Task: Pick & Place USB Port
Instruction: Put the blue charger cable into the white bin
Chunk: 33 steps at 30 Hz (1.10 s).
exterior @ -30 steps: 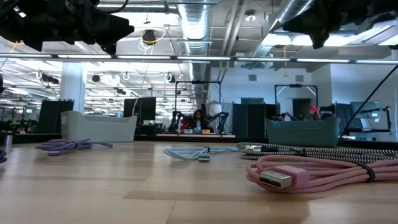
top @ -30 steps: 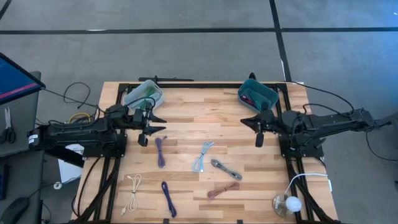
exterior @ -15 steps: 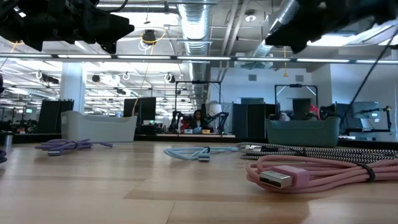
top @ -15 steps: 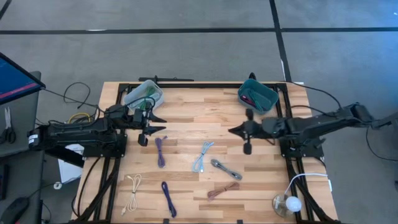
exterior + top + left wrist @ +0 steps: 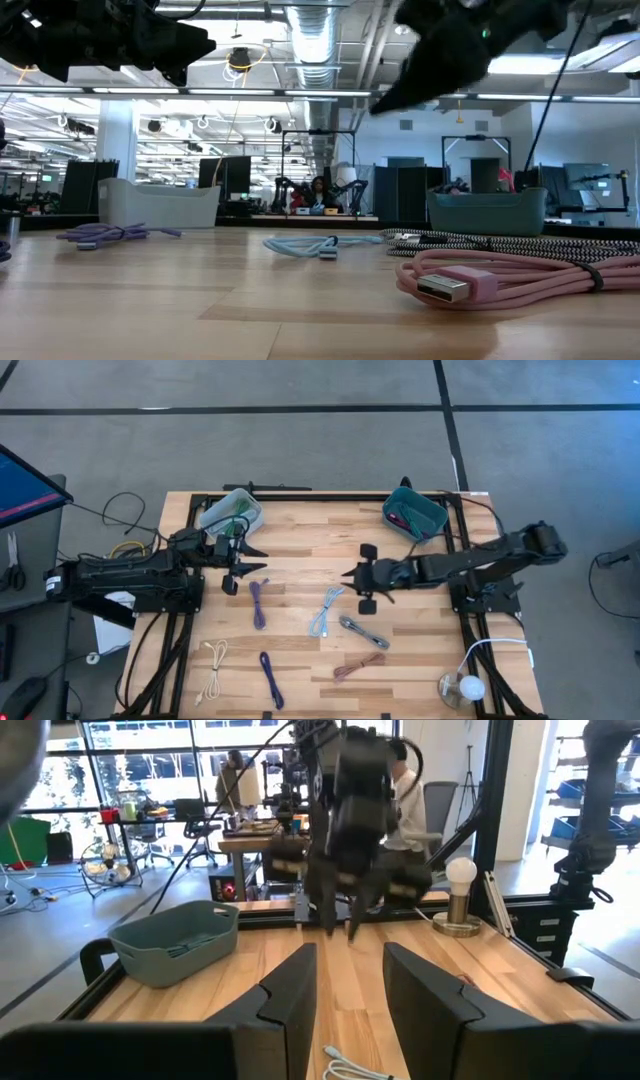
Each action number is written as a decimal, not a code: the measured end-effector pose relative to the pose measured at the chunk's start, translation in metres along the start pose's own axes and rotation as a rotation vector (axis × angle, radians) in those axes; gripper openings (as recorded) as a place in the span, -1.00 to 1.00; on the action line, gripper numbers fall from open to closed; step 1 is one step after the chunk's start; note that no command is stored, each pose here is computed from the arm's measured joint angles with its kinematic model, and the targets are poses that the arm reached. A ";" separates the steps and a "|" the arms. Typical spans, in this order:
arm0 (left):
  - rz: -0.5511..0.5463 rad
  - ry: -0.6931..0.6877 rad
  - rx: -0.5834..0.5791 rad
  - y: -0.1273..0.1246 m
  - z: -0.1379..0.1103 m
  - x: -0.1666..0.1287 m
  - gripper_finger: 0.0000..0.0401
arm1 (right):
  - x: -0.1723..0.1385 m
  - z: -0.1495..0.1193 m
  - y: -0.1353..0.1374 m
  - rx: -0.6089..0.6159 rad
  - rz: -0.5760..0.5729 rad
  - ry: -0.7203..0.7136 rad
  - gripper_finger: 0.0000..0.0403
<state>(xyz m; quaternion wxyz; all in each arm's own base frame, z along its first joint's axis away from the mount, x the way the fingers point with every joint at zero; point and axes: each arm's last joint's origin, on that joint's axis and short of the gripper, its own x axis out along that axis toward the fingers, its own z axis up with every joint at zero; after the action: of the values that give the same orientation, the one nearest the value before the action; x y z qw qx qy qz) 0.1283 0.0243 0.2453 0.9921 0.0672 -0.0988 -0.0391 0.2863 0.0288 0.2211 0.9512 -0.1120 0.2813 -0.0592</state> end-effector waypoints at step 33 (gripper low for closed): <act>0.000 0.001 0.000 0.000 0.000 0.000 -0.41 | 0.104 -0.056 0.029 -0.040 0.092 0.296 -0.13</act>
<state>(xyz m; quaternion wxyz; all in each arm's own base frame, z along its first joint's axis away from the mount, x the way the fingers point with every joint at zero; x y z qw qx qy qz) 0.1283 0.0243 0.2451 0.9921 0.0670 -0.0984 -0.0391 0.3437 0.0288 0.1141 0.8986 -0.1079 0.4245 -0.0259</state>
